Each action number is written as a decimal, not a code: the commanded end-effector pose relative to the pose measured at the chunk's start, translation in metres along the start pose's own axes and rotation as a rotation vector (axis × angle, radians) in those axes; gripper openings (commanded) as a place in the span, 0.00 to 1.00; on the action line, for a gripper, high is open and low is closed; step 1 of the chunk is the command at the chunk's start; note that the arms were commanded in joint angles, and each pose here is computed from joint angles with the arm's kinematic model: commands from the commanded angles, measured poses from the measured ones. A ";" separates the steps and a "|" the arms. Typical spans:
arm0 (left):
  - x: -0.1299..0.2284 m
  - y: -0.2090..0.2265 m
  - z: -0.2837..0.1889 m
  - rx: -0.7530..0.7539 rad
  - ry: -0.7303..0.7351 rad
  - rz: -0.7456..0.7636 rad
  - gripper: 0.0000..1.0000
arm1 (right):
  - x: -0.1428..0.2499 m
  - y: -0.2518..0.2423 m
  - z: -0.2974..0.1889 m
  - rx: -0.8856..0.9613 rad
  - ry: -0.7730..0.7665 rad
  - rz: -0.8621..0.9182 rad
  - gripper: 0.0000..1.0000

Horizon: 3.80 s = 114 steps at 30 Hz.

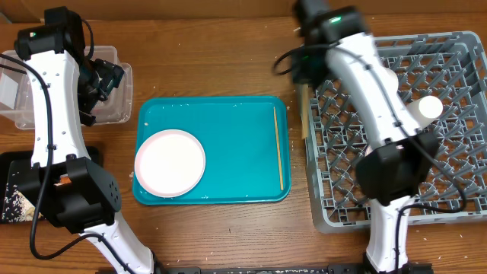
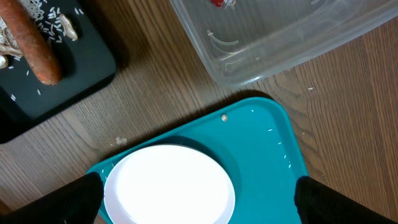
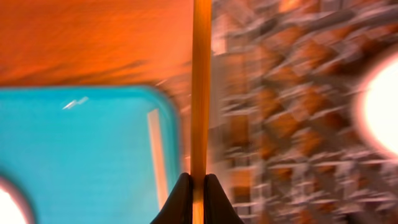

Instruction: Sort waste into correct bins and load items into the dishwasher

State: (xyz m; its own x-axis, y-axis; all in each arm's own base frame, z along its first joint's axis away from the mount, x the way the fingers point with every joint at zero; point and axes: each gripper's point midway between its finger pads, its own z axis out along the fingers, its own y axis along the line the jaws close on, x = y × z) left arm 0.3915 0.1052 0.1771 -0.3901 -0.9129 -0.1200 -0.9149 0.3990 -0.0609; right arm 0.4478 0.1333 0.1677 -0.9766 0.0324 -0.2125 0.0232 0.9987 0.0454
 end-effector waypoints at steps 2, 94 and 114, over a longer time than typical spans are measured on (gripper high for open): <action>0.002 0.001 -0.010 0.019 -0.013 -0.020 1.00 | -0.020 -0.050 -0.021 -0.009 -0.054 -0.072 0.04; 0.002 0.001 -0.010 0.019 -0.013 -0.020 1.00 | 0.149 0.088 0.146 -0.063 0.264 -0.062 0.90; 0.002 0.001 -0.010 0.019 -0.013 -0.020 1.00 | 0.154 0.099 0.131 -0.065 0.294 -0.042 0.04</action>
State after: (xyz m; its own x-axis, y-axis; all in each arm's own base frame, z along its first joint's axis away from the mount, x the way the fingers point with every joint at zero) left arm 0.3915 0.1052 0.1771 -0.3901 -0.9129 -0.1200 -0.9149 0.3990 -0.0609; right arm 0.3275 0.2365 0.0068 -0.9972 -0.0404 0.0626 -0.0346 0.9952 0.0912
